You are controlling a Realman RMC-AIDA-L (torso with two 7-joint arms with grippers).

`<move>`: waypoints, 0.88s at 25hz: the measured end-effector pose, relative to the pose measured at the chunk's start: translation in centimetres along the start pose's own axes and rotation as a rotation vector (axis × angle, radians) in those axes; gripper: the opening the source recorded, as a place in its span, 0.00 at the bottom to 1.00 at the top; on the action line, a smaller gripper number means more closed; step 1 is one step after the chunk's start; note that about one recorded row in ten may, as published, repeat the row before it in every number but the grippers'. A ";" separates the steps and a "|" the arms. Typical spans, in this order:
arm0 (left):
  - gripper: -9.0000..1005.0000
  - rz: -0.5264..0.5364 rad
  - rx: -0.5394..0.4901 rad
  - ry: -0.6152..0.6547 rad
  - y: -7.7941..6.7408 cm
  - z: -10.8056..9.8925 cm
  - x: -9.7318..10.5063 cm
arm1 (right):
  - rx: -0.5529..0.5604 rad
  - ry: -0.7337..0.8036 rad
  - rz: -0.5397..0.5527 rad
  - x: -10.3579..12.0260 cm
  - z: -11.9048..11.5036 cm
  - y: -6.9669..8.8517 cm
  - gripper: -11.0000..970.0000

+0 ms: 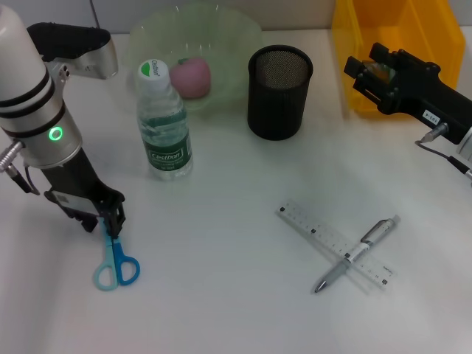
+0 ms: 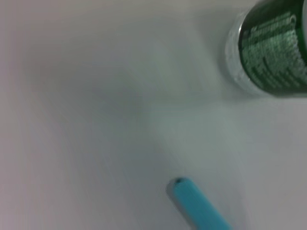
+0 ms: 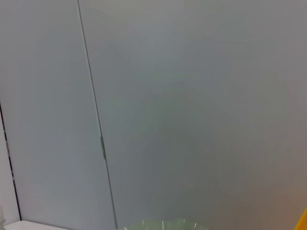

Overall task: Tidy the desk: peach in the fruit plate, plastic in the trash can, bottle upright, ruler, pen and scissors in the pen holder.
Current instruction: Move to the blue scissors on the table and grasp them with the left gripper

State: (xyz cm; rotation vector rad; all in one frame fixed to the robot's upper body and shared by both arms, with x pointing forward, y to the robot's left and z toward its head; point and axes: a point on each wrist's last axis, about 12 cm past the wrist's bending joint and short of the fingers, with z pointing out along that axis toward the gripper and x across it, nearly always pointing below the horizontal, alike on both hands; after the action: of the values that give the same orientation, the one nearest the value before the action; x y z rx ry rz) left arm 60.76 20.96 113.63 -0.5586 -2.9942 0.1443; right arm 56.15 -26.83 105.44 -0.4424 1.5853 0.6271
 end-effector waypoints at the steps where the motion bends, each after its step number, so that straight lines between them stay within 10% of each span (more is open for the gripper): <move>1: 0.38 0.003 -0.005 0.006 0.0 -0.1 0.0 | 0.001 0.001 0.000 0.0 0.0 0.0 0.58; 22: 0.68 0.031 -0.028 -0.046 -0.7 -0.5 -1.1 | 0.009 0.011 -0.005 -0.1 0.5 -0.2 0.58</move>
State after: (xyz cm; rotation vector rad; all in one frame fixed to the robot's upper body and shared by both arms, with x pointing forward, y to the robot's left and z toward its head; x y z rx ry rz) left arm 61.62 20.00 114.16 -0.6134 -3.0378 0.1197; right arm 56.65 -26.66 105.50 -0.4436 1.5970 0.6139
